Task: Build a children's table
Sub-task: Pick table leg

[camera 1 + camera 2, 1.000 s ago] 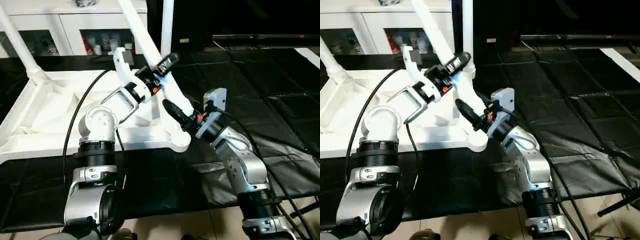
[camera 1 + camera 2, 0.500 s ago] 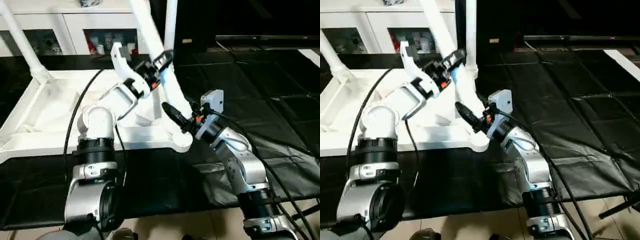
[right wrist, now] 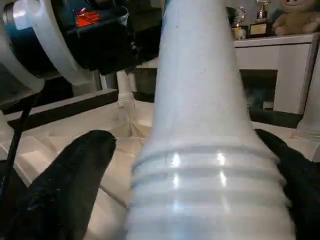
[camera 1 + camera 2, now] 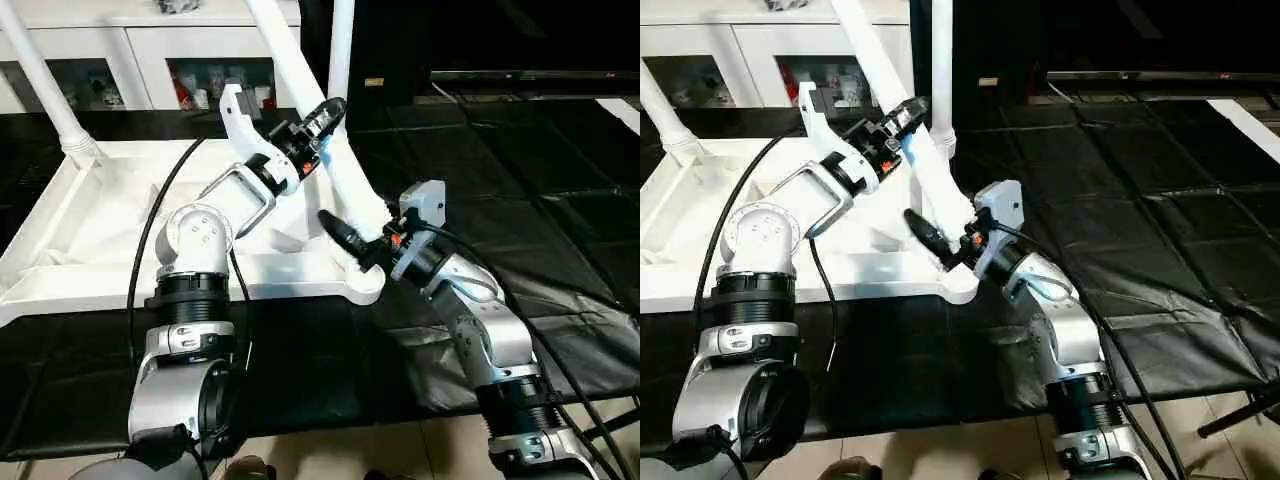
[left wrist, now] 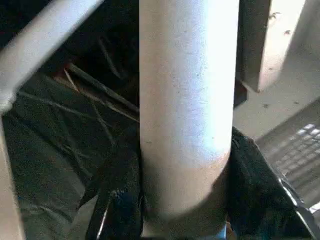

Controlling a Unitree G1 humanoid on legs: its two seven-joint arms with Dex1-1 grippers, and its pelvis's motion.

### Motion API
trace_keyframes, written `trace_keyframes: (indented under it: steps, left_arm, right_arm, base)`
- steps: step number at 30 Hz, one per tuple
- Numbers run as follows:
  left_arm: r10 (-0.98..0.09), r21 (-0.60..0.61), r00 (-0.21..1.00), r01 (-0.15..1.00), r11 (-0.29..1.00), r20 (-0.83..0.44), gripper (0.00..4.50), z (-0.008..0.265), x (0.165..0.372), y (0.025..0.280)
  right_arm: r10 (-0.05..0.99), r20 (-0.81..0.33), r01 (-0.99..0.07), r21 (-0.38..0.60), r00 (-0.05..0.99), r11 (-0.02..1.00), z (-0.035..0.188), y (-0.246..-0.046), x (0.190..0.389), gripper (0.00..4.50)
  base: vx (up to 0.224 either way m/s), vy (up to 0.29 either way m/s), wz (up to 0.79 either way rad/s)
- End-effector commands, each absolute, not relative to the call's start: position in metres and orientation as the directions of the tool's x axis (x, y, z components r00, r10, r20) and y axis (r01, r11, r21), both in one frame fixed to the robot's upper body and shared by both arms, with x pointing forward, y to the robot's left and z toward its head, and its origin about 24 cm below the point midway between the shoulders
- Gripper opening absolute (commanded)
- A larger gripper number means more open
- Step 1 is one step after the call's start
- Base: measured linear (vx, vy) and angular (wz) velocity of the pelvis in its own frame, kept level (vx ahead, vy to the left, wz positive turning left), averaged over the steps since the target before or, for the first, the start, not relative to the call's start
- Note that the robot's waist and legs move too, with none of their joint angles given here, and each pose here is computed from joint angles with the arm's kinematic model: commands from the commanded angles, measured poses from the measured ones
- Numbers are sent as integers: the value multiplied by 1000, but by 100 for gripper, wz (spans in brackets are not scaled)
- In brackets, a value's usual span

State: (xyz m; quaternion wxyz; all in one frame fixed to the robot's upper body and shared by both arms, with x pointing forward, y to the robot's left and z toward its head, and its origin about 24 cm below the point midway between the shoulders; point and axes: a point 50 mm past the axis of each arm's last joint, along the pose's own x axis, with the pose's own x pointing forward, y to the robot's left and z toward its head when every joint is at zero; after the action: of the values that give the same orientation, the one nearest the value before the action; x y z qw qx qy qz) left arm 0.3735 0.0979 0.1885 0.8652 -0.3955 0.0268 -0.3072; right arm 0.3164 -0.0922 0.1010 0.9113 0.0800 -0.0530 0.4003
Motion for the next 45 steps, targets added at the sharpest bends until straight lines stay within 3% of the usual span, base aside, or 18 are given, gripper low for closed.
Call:
trace_keyframes:
  steps: [1, 15, 20, 25, 27, 32, 35, 40, 44, 45]
  left_arm:
    - [-542, -651, 813, 531, 542, 212, 189, 200, 377, 98]
    - [-461, -517, 864, 495, 698, 203, 189, 204, 385, 128]
    - [-459, -460, 868, 492, 739, 192, 189, 203, 387, 133]
    - [-485, -391, 855, 516, 763, 183, 189, 206, 386, 134]
    - [-490, -363, 853, 520, 773, 181, 189, 207, 385, 133]
    - [-526, -286, 832, 554, 782, 175, 189, 210, 377, 121]
    - [-552, -221, 816, 578, 785, 173, 189, 212, 371, 110]
    - [-576, -159, 801, 597, 786, 164, 189, 211, 367, 101]
    - [-606, -103, 780, 623, 775, 159, 189, 214, 362, 93]
    - [-611, -96, 776, 628, 772, 158, 189, 214, 361, 92]
  right_arm:
    - [699, 198, -723, 86, 687, 686, 107, -96, 319, 450]
    - [676, 199, -705, 176, 709, 687, 99, -107, 312, 450]
    - [645, 316, -706, 133, 696, 696, 111, -115, 312, 450]
    - [520, 155, -541, 173, 840, 823, 106, -135, 325, 450]
    - [525, 130, -541, 157, 841, 826, 107, -135, 326, 450]
    - [652, 156, -670, 135, 742, 730, 121, -103, 326, 450]
    - [685, 130, -696, 182, 717, 694, 129, -84, 329, 450]
    - [727, 136, -736, 210, 674, 643, 139, -71, 334, 450]
    - [739, 64, -736, 186, 671, 651, 134, -64, 342, 450]
    - [731, 53, -726, 189, 680, 662, 134, -63, 344, 420]
  base:
    - [0, 0, 0]
    - [0, 0, 0]
    - [0, 0, 0]
    - [0, 0, 0]
    - [0, 0, 0]
    - [0, 0, 0]
    - [0, 0, 0]
    - [0, 0, 0]
    - [0, 0, 0]
    - [0, 0, 0]
